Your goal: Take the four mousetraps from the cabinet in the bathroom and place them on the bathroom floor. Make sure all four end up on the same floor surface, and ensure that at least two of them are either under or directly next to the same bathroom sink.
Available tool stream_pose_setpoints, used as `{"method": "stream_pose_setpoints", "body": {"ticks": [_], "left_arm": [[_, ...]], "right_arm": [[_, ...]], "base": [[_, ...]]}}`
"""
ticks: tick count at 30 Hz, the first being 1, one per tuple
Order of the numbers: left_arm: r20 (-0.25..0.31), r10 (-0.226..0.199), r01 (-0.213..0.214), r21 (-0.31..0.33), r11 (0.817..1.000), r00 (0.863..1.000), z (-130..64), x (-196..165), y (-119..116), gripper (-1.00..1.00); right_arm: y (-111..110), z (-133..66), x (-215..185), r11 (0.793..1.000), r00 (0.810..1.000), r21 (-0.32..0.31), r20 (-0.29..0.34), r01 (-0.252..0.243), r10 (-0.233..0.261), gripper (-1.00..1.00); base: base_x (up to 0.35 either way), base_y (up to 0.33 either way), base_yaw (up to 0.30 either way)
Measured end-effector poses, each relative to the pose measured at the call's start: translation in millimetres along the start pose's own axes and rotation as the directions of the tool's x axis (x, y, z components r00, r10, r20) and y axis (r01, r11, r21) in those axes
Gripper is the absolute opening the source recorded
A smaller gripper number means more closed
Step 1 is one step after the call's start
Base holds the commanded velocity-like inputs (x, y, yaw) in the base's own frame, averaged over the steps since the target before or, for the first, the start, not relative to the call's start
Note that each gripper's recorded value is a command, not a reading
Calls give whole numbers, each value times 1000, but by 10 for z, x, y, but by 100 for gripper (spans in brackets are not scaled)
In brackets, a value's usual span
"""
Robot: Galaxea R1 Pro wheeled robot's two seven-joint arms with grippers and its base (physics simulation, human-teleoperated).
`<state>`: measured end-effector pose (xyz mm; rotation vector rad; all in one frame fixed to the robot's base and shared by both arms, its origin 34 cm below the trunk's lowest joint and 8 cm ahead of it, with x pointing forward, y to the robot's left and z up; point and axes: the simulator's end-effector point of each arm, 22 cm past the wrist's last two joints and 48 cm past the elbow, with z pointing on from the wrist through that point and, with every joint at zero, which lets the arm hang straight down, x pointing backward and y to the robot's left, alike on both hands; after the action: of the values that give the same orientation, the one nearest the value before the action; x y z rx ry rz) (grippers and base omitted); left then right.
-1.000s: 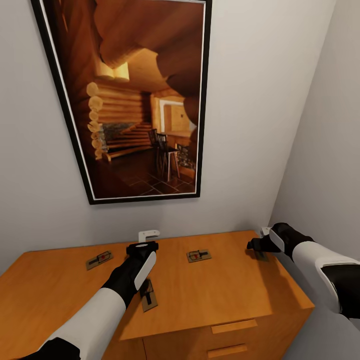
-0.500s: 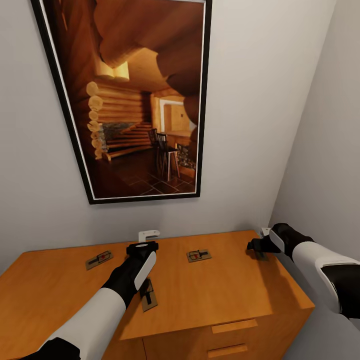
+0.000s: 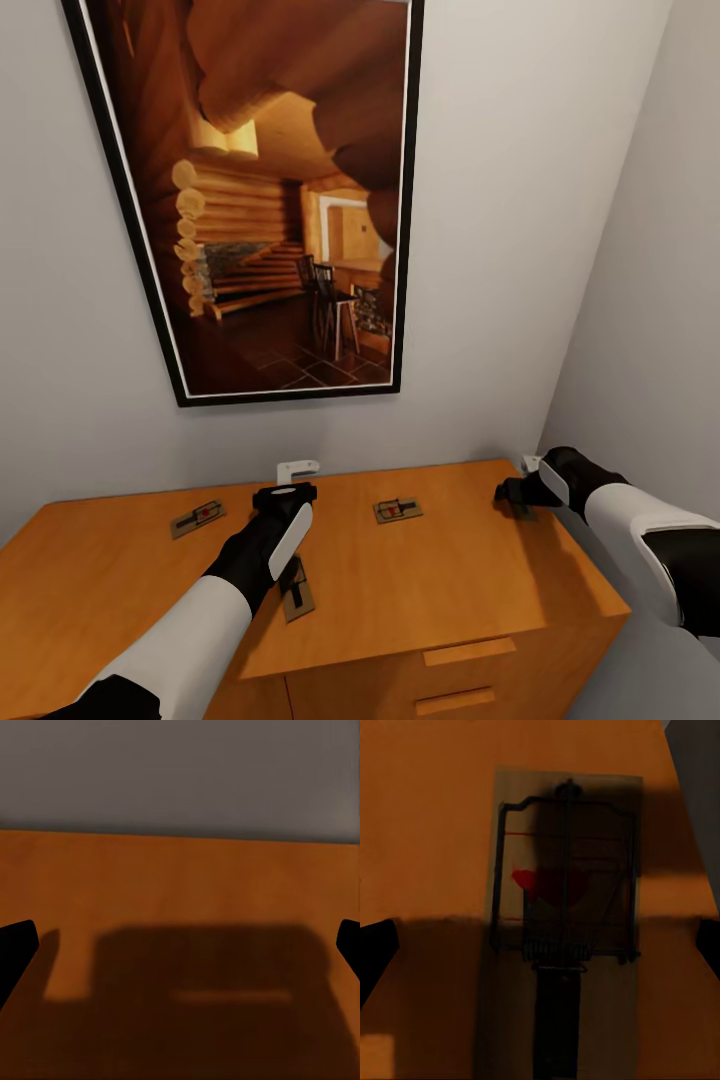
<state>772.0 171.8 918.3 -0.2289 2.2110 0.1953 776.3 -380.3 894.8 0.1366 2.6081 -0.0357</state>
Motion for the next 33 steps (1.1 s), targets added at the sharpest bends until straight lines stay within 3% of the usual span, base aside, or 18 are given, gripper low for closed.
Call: {"method": "stream_pose_setpoints", "body": {"ticks": [27, 28, 33], "left_arm": [[1, 0, 0, 0, 1000, 1000, 18, 15, -3, 100], [1, 0, 0, 0, 1000, 1000, 18, 16, -3, 100], [0, 0, 0, 0, 1000, 1000, 19, 16, -3, 100]], "right_arm": [[9, 15, -26, 1000, 1000, -2, 10, 2, -2, 100], [9, 15, -26, 1000, 1000, -2, 10, 2, -2, -100], [9, 16, -27, 1000, 1000, -2, 10, 2, -2, -100]], "base": [[0, 0, 0], [0, 0, 0], [0, 0, 0]]}}
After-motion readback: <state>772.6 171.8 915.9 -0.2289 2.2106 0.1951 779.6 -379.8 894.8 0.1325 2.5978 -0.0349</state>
